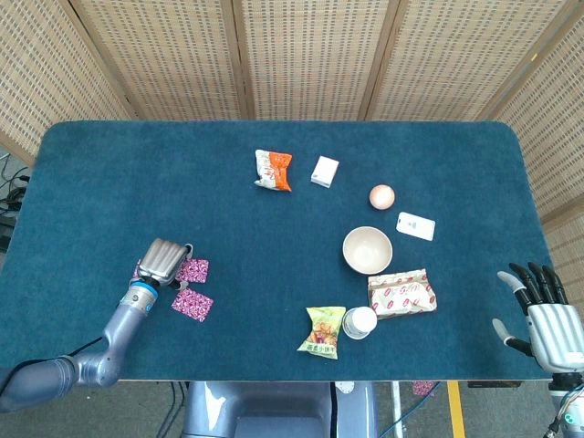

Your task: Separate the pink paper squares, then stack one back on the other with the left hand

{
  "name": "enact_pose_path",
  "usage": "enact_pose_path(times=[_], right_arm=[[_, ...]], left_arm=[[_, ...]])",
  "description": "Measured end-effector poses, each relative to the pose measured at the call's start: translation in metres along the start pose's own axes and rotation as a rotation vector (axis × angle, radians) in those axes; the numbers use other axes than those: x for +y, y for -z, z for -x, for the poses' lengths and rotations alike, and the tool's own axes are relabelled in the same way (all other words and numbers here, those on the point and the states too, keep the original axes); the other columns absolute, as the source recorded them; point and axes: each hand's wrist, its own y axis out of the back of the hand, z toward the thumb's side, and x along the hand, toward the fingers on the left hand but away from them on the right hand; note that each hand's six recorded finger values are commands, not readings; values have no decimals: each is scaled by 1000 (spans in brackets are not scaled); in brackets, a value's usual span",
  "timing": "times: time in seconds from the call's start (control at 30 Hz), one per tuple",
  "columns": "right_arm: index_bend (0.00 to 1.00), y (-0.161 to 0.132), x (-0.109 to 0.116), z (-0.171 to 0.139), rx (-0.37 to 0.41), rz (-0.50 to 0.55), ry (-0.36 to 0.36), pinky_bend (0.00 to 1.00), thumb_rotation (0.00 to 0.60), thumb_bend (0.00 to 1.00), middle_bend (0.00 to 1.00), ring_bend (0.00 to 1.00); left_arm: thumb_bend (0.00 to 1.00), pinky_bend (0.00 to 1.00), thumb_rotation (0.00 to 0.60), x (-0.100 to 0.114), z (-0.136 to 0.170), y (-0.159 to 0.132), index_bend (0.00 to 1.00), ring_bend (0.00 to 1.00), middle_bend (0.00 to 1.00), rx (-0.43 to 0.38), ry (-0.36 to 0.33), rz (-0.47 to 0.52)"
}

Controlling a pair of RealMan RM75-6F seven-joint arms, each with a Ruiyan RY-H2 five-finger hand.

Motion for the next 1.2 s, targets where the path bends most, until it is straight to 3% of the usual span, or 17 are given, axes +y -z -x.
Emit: enact_pose_path(times=[0.37, 0.73, 1.2], right_arm=[[174, -1, 0, 1, 4, -1, 1, 0, 600, 327, 137, 0], [174, -3, 1, 3, 11, -3, 0, 0, 600, 324, 137, 0], [174, -4, 1, 4, 11, 0, 0, 0, 600, 327, 137, 0]], left_arm=[[260, 541, 497, 12, 7, 1, 443, 579, 646, -19, -36, 7], [256, 542, 497, 17, 32, -12, 443, 579, 645, -124, -75, -33], [253, 541, 498, 0, 62, -24, 443, 579, 645, -243, -62, -104]])
